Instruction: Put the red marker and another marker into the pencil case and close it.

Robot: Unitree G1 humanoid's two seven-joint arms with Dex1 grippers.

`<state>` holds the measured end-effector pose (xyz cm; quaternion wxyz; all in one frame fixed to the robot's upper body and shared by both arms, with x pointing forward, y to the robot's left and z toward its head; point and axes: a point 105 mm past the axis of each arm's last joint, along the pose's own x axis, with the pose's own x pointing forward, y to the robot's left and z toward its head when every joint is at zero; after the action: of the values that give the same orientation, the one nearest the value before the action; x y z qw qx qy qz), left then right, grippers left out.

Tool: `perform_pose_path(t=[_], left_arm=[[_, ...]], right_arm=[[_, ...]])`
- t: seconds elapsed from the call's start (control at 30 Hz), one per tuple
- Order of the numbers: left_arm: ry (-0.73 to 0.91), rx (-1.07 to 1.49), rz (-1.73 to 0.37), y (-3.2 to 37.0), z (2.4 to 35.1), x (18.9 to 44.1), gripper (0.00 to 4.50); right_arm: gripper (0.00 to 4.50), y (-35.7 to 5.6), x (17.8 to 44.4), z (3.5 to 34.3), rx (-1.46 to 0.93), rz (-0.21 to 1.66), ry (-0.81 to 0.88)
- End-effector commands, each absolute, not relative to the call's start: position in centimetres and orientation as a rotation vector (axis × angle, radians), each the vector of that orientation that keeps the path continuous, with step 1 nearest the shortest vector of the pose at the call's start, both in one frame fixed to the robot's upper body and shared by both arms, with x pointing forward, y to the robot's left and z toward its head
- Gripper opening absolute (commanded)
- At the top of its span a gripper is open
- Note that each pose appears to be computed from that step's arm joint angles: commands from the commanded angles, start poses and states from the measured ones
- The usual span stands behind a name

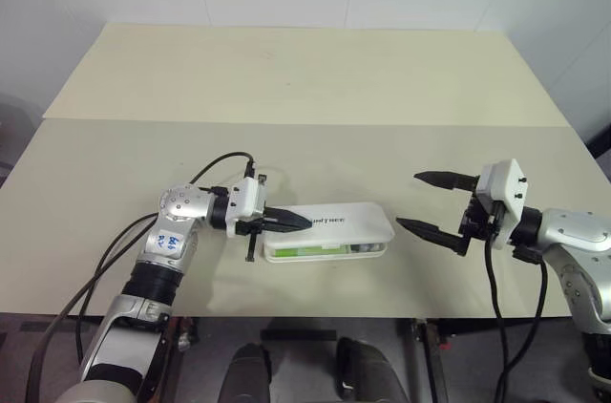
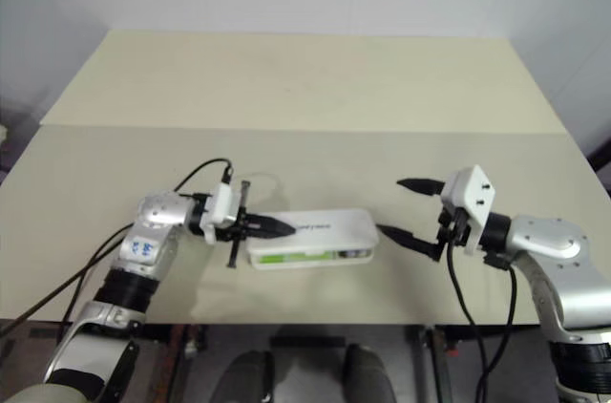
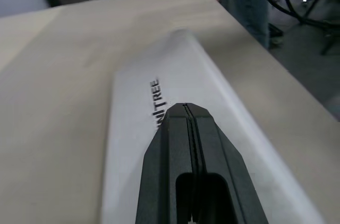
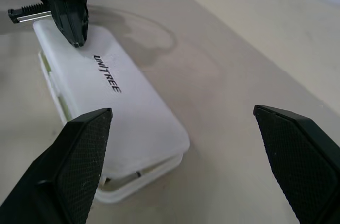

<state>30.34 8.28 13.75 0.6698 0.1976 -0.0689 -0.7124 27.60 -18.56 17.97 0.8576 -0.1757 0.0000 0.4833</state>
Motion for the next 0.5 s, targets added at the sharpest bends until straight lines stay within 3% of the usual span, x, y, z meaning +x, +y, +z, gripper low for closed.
perform_pose_path(t=[0.03, 0.5], left_arm=[[-0.129, 0.485, -1.642, 7.3, 13.7, 29.9, 0.02], [-0.003, 0.640, -1.492, 5.4, 11.0, 31.3, 0.02]], right_arm=[[4.50, -19.3, 26.6, 18.9, -0.393, 1.035, 0.020], [4.50, -17.2, 26.0, 20.0, -0.369, 1.037, -0.097]])
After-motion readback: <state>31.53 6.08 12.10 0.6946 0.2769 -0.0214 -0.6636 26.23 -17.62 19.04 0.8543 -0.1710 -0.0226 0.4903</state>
